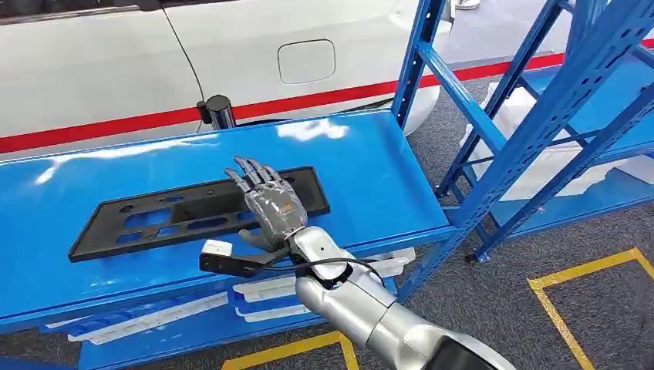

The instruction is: Take the parts from the cabinet and place them on the table.

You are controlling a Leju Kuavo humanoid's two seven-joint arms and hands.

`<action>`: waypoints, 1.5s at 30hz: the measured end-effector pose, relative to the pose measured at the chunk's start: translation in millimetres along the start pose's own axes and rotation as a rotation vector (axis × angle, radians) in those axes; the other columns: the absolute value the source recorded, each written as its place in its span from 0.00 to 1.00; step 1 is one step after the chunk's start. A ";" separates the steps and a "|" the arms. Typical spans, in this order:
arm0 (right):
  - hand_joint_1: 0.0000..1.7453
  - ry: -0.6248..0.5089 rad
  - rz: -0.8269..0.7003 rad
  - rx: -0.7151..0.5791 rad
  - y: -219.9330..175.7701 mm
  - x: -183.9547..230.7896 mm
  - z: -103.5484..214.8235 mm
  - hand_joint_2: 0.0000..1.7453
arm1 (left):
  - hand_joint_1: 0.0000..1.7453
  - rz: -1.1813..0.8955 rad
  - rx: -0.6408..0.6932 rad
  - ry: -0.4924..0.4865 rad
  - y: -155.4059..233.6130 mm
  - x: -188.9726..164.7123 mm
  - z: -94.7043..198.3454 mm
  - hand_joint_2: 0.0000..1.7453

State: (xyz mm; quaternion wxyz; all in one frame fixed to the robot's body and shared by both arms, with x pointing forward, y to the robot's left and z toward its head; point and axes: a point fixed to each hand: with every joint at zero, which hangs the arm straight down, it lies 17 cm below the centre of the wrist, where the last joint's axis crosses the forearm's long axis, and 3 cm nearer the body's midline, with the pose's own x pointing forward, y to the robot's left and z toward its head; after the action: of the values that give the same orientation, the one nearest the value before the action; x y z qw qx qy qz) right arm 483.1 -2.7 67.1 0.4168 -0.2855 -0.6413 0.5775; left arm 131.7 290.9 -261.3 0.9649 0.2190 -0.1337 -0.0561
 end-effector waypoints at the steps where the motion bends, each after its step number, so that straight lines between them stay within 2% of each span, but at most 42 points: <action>1: 0.00 0.013 0.046 -0.012 -3.0 -6.6 -1.6 1.00 | 0.00 -0.004 0.004 -0.001 0.7 0.2 -0.1 0.00; 3: 0.00 0.036 0.089 -0.014 -3.0 -17.1 -2.1 1.00 | 0.00 -0.007 0.006 -0.002 0.9 0.5 -0.1 0.00; 10: 0.00 0.132 0.092 0.045 14.6 -48.1 6.1 1.00 | 0.00 -0.009 0.009 -0.003 1.9 0.7 -0.4 0.00; 16: 0.00 0.165 0.090 0.096 35.2 -58.4 18.0 1.00 | 0.00 -0.016 0.009 -0.007 2.0 1.3 -0.4 0.00; 21: 0.02 0.182 0.098 0.103 37.8 -62.3 19.9 1.00 | 0.00 -0.021 0.009 -0.011 1.9 2.4 -0.4 0.00; 22: 0.32 0.185 0.099 0.101 37.4 -63.1 20.0 1.00 | 0.00 -0.022 0.010 -0.012 2.0 2.7 -0.4 0.00; 23: 0.84 0.189 0.103 0.098 37.1 -64.3 20.3 1.00 | 0.00 -0.024 0.010 -0.013 2.0 3.1 -0.4 0.00; 24: 1.00 0.194 0.113 0.096 37.6 -65.9 21.4 1.00 | 0.00 -0.024 0.012 -0.014 2.5 3.2 -0.5 0.00; 45: 1.00 0.222 0.226 -0.016 15.9 -86.5 25.4 1.00 | 0.00 -0.042 0.038 -0.046 6.8 8.6 -0.7 0.00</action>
State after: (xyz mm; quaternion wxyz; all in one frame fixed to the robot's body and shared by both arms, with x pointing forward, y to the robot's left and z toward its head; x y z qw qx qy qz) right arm 501.6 -86.1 34.3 0.4153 -0.4212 -0.5598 0.5803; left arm 140.4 295.9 -256.9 0.9558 0.2387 -0.1523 -0.0789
